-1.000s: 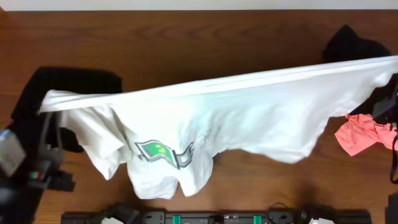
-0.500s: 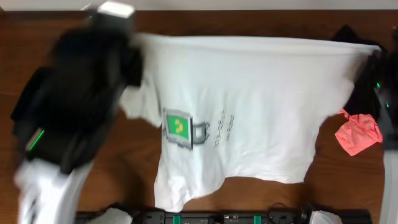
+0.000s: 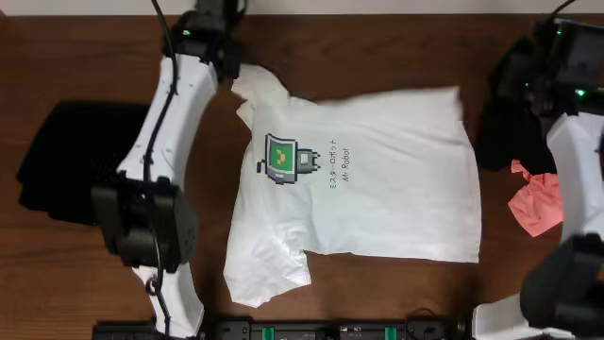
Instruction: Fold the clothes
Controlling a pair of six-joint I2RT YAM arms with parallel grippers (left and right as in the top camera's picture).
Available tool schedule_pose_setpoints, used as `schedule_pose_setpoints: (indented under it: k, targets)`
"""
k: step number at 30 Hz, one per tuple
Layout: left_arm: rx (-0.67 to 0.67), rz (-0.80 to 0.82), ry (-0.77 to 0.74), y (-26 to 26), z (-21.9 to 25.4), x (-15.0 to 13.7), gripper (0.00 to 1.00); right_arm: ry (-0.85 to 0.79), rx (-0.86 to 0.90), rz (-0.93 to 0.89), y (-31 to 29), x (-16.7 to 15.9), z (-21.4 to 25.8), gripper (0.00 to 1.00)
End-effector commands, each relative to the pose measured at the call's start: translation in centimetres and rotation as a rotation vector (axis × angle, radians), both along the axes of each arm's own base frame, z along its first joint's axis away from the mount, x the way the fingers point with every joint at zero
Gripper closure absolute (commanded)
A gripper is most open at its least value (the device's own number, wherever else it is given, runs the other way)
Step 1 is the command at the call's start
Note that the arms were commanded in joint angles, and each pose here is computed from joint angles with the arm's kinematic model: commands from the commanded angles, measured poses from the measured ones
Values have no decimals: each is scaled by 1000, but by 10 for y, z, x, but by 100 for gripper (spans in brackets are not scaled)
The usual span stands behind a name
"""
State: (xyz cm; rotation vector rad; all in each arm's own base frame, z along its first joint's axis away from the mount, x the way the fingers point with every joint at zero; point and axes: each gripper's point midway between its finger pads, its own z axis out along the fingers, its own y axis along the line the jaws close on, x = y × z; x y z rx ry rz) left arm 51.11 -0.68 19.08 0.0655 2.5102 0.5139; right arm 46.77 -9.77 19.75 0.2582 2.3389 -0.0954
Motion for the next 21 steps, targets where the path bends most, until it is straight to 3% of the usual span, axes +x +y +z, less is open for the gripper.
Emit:
schedule_pose_setpoints:
  k: [1,6,10,14,17,18,21]
  targets:
    - [35,79,-46,34,34,-13,7,-5,-27,-10,-6,-3,7,34]
    - [-4,91,-22,40,56,-43,4,52,59,57,16,-21,4,28]
    - [-251,-66,41,-7,54,-61,4,166,203,148,53,-44,-15,31]
    - [-397,-154,79,-37,46,-62,5,213,265,196,78,-50,-29,33]
    - [-469,-188,127,-51,37,-66,14,265,261,267,100,-52,-48,49]
    - [-497,-199,164,-57,31,-72,22,301,263,326,119,-52,-62,64]
    - [-518,-203,220,-65,25,-84,45,362,269,409,151,-51,-87,83]
